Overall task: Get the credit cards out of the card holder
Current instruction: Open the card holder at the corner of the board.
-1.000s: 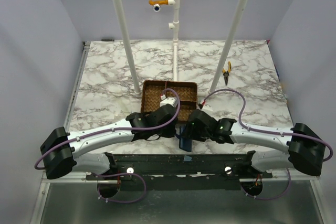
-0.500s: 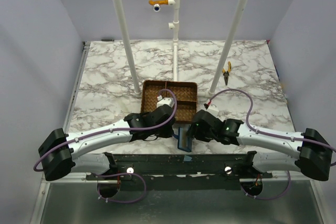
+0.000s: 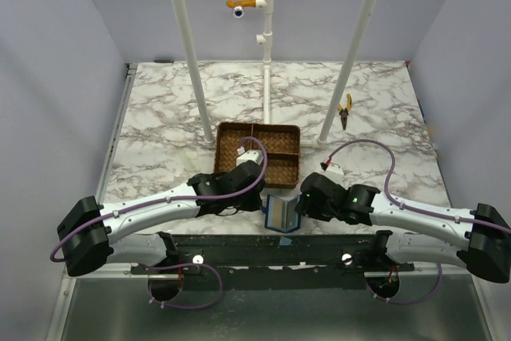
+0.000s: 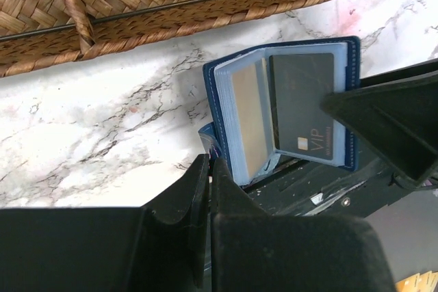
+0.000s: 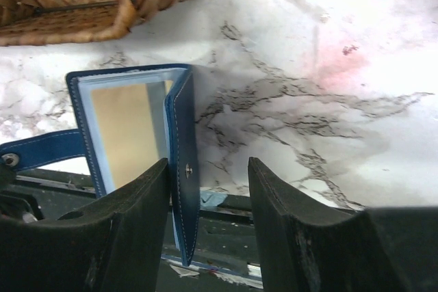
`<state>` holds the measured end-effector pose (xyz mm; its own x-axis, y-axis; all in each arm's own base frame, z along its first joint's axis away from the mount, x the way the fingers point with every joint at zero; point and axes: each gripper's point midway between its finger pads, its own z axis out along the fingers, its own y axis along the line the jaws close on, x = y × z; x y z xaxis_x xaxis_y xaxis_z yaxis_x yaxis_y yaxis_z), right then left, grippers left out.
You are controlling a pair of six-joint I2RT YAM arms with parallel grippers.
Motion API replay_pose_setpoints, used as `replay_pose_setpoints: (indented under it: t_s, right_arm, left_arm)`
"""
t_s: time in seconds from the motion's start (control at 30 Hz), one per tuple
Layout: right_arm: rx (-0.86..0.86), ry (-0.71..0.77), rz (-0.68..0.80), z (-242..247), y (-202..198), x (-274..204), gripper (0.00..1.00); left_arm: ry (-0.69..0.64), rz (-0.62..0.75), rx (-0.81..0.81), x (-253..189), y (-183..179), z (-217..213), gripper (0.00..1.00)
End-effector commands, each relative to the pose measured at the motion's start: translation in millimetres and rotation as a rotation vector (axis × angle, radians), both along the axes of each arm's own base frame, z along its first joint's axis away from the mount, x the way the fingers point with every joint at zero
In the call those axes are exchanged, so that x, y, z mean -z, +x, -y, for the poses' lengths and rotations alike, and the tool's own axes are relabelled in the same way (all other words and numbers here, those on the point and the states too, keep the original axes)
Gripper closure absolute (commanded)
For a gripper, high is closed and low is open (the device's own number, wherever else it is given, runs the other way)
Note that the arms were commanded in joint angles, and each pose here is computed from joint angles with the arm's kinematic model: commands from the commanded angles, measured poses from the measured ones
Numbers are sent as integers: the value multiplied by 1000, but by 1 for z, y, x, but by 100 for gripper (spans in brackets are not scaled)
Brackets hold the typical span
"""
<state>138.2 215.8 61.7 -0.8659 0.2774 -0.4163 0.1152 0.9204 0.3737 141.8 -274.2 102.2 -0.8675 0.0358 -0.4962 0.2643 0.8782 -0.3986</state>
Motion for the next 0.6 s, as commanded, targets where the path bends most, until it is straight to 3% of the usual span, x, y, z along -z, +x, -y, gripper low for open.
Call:
replay_pose_setpoints:
  t_s: [0.0, 0.57]
  right_arm:
    - [40, -54, 4, 21, -4, 7, 48]
    - [43, -12, 57, 9, 8, -19, 47]
  left_arm:
    - [6, -21, -19, 7, -4, -8, 100]
    - [48, -68, -27, 34, -7, -10, 100]
